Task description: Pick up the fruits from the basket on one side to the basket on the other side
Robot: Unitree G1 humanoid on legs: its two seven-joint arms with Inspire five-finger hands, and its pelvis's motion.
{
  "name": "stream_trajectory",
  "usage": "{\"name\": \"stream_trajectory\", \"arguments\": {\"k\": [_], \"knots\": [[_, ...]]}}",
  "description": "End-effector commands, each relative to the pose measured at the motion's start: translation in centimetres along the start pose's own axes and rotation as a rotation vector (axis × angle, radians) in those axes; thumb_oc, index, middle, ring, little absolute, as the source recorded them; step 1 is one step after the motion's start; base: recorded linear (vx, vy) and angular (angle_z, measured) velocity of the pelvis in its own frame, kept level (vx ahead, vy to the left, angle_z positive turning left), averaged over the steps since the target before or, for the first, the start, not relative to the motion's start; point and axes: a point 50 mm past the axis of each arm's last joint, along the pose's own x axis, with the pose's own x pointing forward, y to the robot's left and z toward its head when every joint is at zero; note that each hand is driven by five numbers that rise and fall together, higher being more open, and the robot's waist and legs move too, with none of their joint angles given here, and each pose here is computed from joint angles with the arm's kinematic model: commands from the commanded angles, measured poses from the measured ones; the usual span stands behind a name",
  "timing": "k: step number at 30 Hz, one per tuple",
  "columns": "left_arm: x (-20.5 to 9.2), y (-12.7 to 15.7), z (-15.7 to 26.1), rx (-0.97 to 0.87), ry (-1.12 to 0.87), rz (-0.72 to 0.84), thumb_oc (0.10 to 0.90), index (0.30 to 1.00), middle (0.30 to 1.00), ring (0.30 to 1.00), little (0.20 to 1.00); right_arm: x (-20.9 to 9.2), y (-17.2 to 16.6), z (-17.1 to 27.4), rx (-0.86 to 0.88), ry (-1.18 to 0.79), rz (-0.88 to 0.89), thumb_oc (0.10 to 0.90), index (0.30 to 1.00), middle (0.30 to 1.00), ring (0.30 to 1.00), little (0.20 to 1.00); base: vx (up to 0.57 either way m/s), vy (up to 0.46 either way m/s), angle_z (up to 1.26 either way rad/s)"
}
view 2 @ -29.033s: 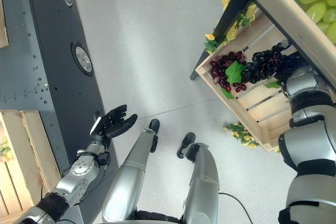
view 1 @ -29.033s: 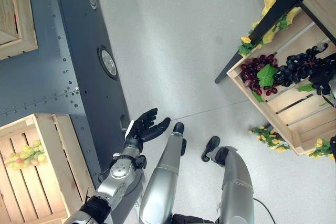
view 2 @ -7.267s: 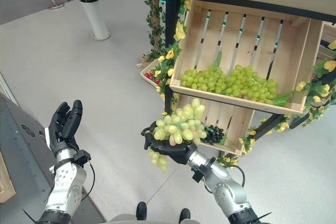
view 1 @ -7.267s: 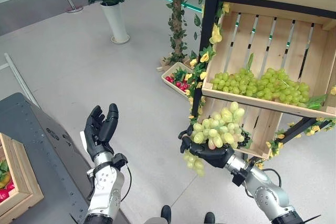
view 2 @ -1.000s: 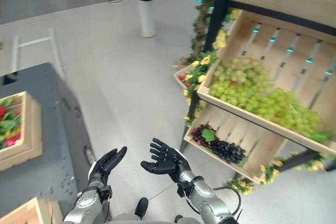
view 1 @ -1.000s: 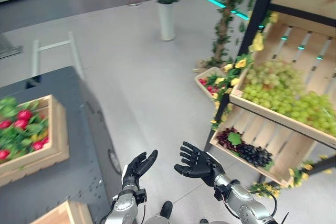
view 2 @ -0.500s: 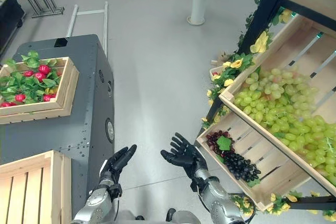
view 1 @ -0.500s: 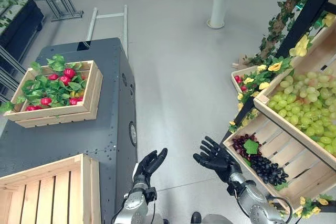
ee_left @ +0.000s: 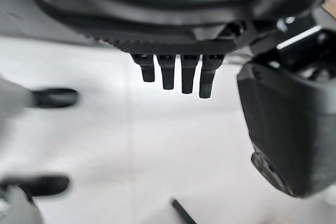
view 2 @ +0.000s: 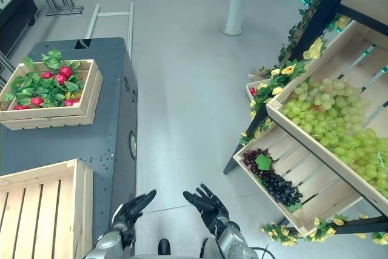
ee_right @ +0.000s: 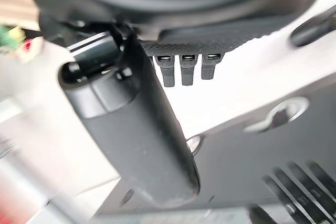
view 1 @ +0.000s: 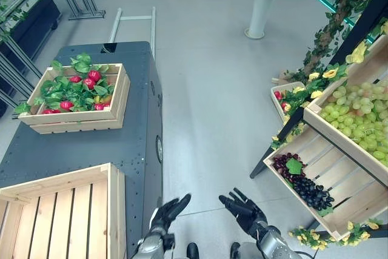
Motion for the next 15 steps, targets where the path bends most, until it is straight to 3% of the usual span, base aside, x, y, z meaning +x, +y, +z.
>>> {"name": "stream_trajectory", "arguments": {"k": [1,10,15], "knots": [[0.7,-1.5,3.0,-0.09,-0.117,-0.021,0.8,0.9,0.9,0.9,0.9,1.0,0.6,2.2,-0.057,-0.022,0.032,0.8,0.9,0.9,0.9,0.9,-0.06,-0.187,-0.47],[0.4,-2.7,2.1,0.064,-0.129,-0.084,0.8,0.9,0.9,0.9,0.9,-0.4,-4.4,-0.2,-0.021,0.094,-0.129,0.8,0.9,0.9,0.9,0.9,0.01,-0.144,0.0],[0.4,-2.3,1.8,0.072,-0.118,-0.094,0.8,0.9,0.9,0.9,0.9,-0.6,-4.8,-0.2,-0.042,0.087,-0.13,0.8,0.9,0.9,0.9,0.9,-0.01,-0.038,0.06]]}}
